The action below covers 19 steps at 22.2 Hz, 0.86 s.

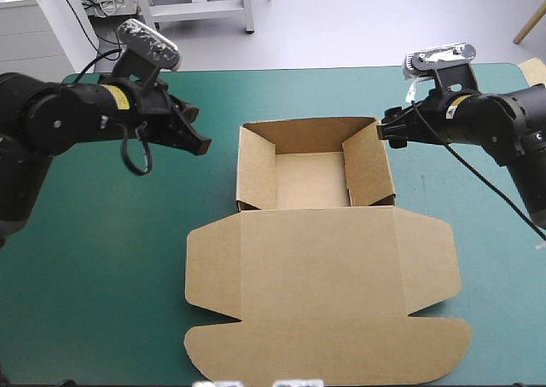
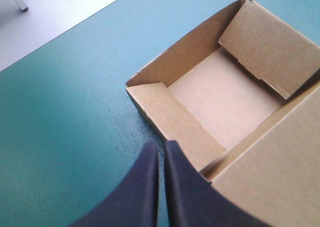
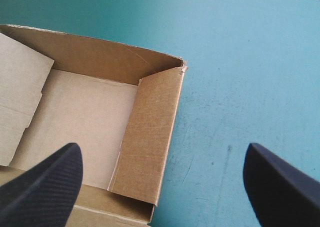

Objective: Fold the box

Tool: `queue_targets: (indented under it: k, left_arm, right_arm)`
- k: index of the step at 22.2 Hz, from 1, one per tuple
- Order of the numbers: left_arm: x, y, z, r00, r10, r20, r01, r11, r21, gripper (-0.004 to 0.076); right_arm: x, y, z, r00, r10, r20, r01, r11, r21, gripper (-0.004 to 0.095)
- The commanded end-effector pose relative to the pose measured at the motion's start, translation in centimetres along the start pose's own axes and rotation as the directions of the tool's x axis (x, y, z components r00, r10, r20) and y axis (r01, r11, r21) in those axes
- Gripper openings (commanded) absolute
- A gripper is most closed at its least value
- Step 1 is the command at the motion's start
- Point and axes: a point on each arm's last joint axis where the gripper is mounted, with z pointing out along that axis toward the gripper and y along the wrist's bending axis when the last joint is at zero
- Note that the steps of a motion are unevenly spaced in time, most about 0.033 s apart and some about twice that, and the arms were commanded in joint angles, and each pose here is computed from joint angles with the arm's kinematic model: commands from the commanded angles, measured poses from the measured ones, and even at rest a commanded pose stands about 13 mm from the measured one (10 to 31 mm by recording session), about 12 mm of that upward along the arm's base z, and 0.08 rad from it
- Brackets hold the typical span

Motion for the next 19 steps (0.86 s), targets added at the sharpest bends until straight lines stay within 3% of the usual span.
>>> queue_targets:
  k: [1, 6, 11, 19]
  left_arm:
    - [1.7, -0.7, -3.9, 0.999, 0.011, 0.040, -0.011, 1.000, -0.004, -0.0008]
    - [9.7, -1.2, -3.9, 0.991, -0.005, -0.131, -0.006, 0.997, -0.083, -0.0008]
    - [17.2, -2.5, -1.1, 0.969, -0.050, -0.241, 0.033, 0.997, -0.073, -0.0008]
    - [22.0, -3.4, 1.3, 0.922, -0.166, -0.350, 0.146, 0.986, -0.083, -0.0008]
  right_arm:
    - [-0.7, -0.3, -2.3, 0.995, -0.014, 0.097, 0.012, 1.000, 0.019, 0.0804]
    - [-0.6, -0.3, -0.6, 0.999, -0.015, 0.052, 0.014, 1.000, 0.018, 0.0804]
    - [-0.4, -0.1, 5.0, 0.997, -0.018, -0.075, 0.019, 1.000, 0.013, 0.0804]
    - [1.4, 0.2, 14.0, 0.961, 0.000, -0.277, 0.000, 1.000, 0.002, 0.0804]
